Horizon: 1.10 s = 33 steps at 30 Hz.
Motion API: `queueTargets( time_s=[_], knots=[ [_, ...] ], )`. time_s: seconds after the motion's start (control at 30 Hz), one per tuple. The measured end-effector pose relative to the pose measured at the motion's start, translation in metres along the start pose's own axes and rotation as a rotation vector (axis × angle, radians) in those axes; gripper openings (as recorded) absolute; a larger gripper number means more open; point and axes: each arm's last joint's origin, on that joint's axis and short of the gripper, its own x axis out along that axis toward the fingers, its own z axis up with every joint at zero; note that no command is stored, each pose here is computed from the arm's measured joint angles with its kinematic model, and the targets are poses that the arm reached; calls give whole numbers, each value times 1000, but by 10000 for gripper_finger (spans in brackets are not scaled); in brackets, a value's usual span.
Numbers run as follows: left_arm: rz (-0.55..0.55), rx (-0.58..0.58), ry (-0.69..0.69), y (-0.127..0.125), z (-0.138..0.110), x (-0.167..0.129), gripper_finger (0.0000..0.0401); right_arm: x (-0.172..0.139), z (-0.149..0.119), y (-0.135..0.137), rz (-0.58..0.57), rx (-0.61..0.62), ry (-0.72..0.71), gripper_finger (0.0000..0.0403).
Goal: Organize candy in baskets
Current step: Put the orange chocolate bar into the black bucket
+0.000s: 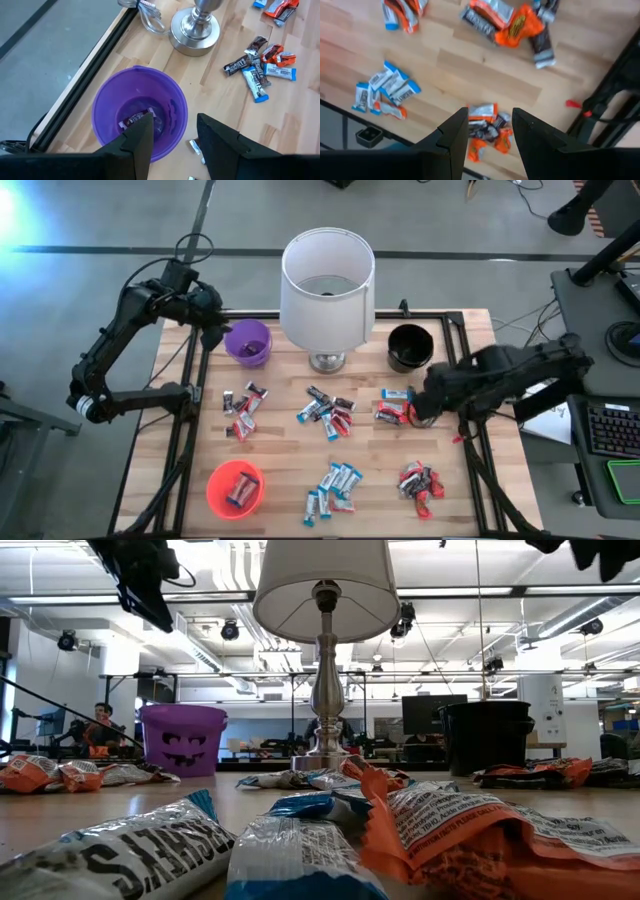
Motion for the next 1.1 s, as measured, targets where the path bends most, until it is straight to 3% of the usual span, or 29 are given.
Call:
queueTargets(
  time_s=[0.53,1.1],
  knots=[
    [0,25,-1,0,0,0,134,66,-82,22,-50,84,102,144],
    [1,15,-12,-2,-1,-3,134,135,-130,9,-140,248,218,144]
  ],
)
